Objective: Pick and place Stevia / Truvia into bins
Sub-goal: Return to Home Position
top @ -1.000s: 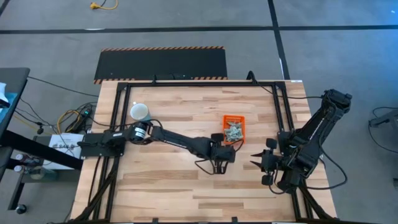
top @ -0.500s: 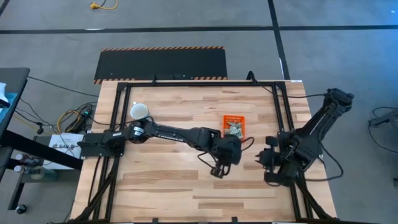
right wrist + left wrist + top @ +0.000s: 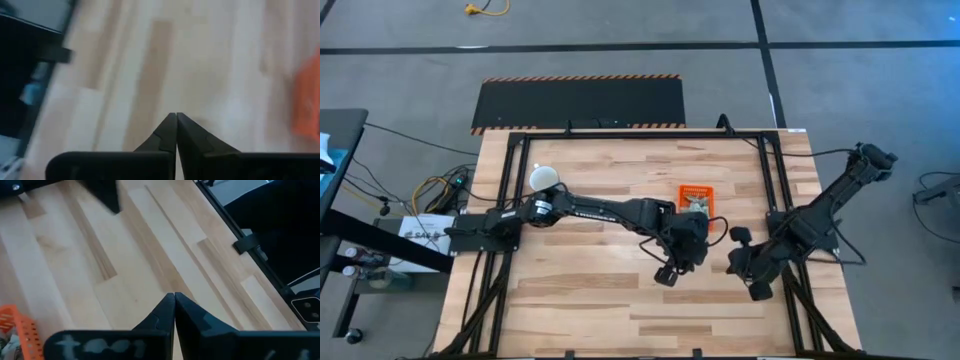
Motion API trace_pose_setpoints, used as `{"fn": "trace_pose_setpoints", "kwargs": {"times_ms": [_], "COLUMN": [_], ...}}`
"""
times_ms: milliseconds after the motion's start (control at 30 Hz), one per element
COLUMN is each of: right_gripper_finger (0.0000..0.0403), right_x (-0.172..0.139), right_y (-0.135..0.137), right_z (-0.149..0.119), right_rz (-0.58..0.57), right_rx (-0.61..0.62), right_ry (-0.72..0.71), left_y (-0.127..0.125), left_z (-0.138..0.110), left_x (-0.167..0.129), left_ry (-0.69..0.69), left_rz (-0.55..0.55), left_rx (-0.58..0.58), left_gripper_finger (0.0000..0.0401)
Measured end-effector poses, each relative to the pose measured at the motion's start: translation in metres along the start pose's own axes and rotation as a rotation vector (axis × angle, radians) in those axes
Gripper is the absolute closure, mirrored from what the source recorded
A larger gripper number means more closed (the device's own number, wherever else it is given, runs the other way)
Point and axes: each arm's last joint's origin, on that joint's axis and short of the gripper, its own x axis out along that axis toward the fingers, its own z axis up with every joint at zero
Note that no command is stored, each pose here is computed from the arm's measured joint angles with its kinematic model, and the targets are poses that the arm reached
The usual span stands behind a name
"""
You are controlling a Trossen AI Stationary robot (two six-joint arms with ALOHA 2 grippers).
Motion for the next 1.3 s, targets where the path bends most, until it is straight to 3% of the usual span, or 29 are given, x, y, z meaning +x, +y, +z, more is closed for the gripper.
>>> {"fn": "trace_pose_setpoints", "kwargs": {"times_ms": [100, 300, 600, 900, 1300], "right_gripper_finger": [0.0402, 0.0402, 0.0403, 0.0403, 0.0403], "right_x": [-0.002, -0.007, 0.002, -0.013, -0.014], "right_y": [-0.005, -0.025, -0.038, -0.043, -0.042], "right_z": [0.007, 0.001, -0.031, -0.03, -0.025], "right_rz": [0.039, -0.032, 0.076, 0.002, -0.025], "right_rx": [-0.026, 0.026, 0.091, 0.048, 0.041], "right_ry": [-0.046, -0.003, -0.184, -0.328, -0.374], "left_y": [0.001, 0.0, 0.003, 0.007, 0.008], "left_z": [0.001, 0.004, 0.003, 0.006, 0.001], "left_x": [0.0, 0.001, 0.014, 0.026, 0.041], "left_ry": [-0.009, -0.031, -0.089, -0.21, -0.29], "left_rz": [0.003, 0.056, 0.113, 0.145, 0.192], "left_rx": [0.002, 0.015, 0.007, 0.026, -0.013], "left_gripper_finger": [0.0401, 0.0401, 0.0401, 0.0401, 0.0401]}}
